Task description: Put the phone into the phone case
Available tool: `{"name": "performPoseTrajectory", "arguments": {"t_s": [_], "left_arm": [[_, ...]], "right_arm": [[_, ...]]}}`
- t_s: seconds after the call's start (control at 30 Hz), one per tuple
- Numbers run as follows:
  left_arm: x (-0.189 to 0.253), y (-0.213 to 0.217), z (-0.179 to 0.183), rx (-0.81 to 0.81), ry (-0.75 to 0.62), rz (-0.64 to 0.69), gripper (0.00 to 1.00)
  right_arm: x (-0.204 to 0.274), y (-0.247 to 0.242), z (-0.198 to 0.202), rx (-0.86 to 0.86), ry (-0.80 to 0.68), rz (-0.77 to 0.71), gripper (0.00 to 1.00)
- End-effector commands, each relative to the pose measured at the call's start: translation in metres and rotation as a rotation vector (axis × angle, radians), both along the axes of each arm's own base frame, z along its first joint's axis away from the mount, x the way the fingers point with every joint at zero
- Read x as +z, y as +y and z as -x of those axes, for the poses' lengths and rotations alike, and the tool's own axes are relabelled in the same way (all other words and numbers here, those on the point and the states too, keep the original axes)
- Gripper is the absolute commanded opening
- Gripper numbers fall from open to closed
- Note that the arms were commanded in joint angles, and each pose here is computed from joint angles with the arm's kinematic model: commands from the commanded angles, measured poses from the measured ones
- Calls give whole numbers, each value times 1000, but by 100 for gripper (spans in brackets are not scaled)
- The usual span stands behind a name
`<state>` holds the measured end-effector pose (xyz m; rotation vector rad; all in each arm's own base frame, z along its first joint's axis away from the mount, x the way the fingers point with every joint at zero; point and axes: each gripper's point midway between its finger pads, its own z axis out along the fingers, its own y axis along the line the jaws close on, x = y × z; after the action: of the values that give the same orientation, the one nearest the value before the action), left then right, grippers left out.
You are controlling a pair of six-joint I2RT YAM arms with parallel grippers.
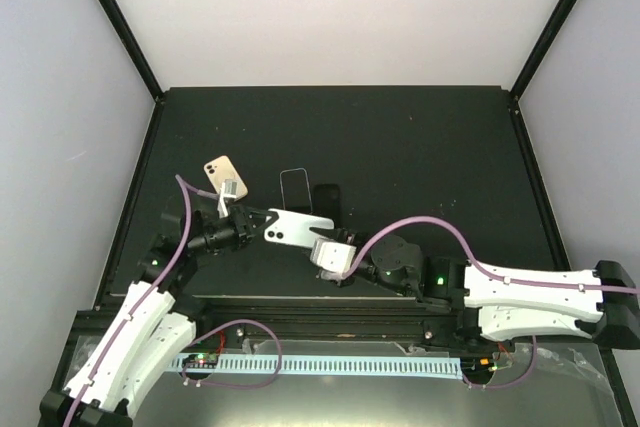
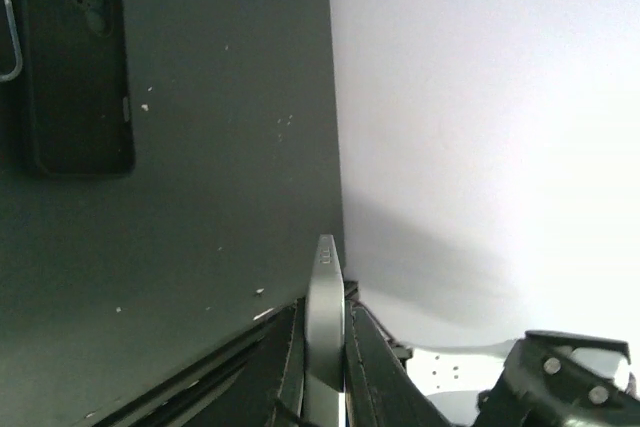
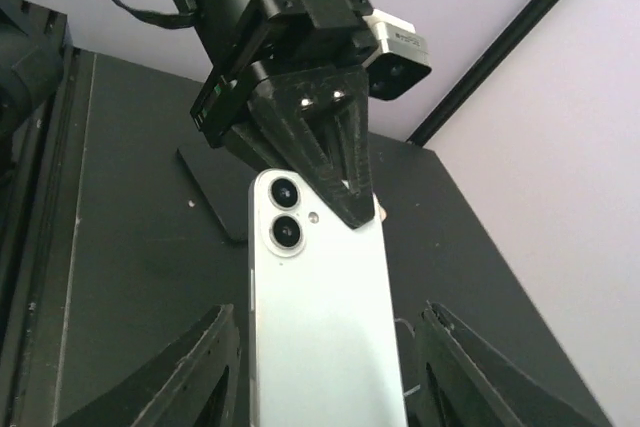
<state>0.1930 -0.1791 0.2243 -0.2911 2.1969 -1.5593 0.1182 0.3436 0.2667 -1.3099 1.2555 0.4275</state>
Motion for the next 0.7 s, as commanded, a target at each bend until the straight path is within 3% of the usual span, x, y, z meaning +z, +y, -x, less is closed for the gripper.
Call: {"name": "performPoseTrajectory", "arguments": {"t_s": [0.0, 0.47, 0.67], "left_arm": [[39, 6, -5, 90, -4, 147, 1], [34, 16, 18, 141, 135, 165, 1], [33, 17, 23, 146, 158, 180, 2]], "right_arm": [[-3, 9, -7, -33, -204, 78, 49], [-23, 20, -16, -174, -482, 205, 47], [-20, 21, -16, -209, -563, 214, 27]]}}
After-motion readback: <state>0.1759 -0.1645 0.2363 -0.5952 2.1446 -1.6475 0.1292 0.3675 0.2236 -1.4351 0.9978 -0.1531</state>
